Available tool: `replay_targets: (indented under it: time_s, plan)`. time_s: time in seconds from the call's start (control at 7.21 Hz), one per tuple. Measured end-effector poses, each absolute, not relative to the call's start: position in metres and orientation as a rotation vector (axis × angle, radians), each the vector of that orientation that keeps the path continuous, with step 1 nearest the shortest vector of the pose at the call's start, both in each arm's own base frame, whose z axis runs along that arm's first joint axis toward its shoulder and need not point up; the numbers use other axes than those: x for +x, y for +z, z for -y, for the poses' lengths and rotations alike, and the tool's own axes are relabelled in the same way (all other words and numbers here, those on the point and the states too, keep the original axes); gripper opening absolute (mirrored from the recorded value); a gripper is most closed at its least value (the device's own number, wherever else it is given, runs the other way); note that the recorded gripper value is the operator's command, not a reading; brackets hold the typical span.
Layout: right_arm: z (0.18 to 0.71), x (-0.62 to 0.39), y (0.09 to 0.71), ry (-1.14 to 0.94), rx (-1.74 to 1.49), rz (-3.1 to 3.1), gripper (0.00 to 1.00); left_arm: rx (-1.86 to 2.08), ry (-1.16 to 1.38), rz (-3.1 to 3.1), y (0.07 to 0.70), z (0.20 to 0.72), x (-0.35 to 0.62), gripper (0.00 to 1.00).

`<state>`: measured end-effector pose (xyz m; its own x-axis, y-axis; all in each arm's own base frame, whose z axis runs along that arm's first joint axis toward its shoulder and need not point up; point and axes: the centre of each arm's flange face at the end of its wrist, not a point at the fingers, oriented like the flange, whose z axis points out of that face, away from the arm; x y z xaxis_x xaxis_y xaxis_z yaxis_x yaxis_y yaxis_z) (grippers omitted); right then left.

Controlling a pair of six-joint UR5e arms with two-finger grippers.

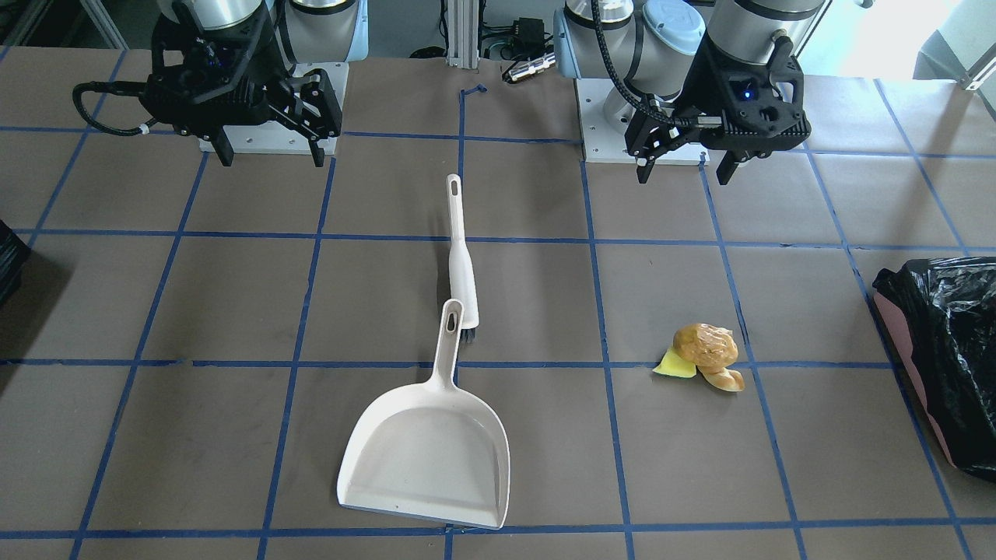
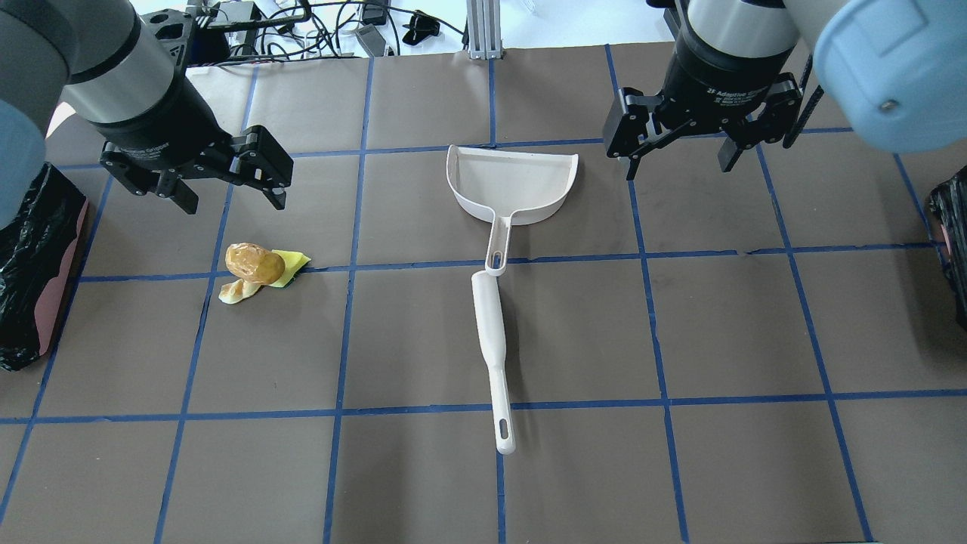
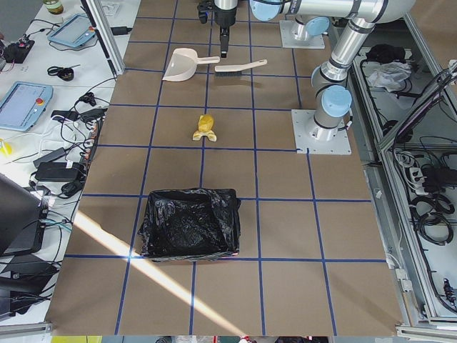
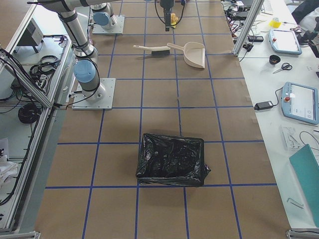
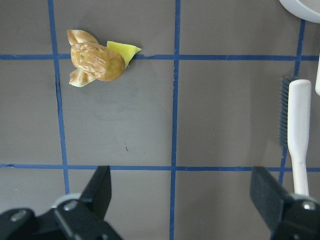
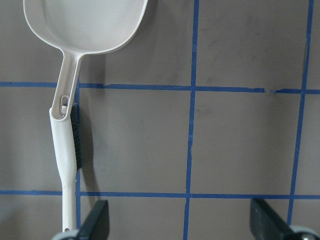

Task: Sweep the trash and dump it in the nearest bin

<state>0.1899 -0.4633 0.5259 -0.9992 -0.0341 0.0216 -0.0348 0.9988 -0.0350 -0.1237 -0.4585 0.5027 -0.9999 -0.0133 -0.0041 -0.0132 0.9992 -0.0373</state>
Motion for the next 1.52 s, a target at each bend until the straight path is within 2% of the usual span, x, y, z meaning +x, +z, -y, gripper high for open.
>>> replay_targets:
  time_s: [1.52]
  plan:
    - [0.4662,0.1901,0.5351,0.090,0.056,3.146,1.00,-0.030,-0.026,-3.141,0.5038,0.4519,-0.1228,1.00]
